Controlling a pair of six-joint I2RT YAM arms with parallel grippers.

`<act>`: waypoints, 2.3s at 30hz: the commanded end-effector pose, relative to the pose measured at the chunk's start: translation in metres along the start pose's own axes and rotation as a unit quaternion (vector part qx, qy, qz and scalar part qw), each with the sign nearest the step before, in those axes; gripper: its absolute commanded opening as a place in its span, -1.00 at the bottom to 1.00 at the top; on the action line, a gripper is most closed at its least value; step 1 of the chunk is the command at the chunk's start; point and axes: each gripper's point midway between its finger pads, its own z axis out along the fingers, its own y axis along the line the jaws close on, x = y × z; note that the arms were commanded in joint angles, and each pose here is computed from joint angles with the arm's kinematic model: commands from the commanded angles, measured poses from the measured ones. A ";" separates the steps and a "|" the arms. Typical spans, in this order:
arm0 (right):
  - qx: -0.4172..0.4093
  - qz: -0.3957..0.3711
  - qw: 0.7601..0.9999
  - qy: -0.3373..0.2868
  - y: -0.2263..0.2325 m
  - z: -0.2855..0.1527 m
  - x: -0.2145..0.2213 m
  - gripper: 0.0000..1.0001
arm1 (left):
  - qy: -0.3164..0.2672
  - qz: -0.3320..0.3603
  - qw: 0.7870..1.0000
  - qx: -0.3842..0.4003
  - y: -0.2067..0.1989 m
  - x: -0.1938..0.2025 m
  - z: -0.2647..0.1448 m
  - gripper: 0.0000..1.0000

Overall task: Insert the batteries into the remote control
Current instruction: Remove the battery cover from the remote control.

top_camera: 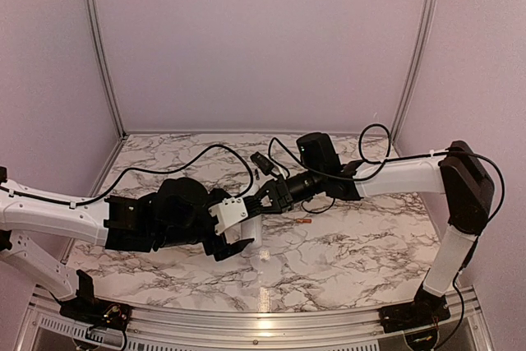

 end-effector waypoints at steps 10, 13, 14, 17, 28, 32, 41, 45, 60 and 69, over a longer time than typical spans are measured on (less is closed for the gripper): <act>-0.031 -0.013 0.999 0.010 0.017 0.009 -0.005 -1.00 | -0.005 0.020 0.999 -0.051 0.022 -0.005 -0.002 0.71; -0.031 -0.011 0.999 0.011 0.017 0.009 -0.005 -1.00 | -0.010 0.018 0.997 -0.068 0.030 -0.008 -0.005 0.64; -0.030 -0.012 0.999 0.011 0.017 0.009 -0.005 -1.00 | -0.014 0.018 0.997 -0.076 0.033 -0.010 -0.007 0.61; -0.029 -0.007 0.999 0.014 0.013 0.011 -0.002 -1.00 | -0.026 0.015 0.995 -0.093 0.040 -0.016 -0.013 0.54; -0.009 0.002 1.000 0.016 0.001 0.014 -0.002 -1.00 | -0.076 -0.006 0.994 -0.074 0.039 -0.036 -0.029 0.53; -0.005 0.005 1.000 0.014 -0.002 0.013 -0.003 -1.00 | -0.081 -0.006 0.995 -0.063 0.036 -0.036 -0.031 0.54; -0.012 0.011 1.000 0.012 0.001 0.011 -0.004 -1.00 | -0.023 0.017 0.999 0.032 -0.004 -0.006 -0.014 0.90; -0.016 0.010 1.000 0.012 0.004 0.010 -0.004 -1.00 | -0.019 0.009 0.999 0.036 -0.007 -0.003 -0.012 0.98; -0.029 0.006 1.000 0.011 0.012 0.007 -0.002 -1.00 | 0.008 0.002 0.999 0.031 -0.004 0.009 -0.002 0.95; -0.037 0.001 0.999 0.016 0.018 0.009 0.000 -1.00 | 0.019 0.002 1.000 0.012 0.005 0.014 0.001 0.90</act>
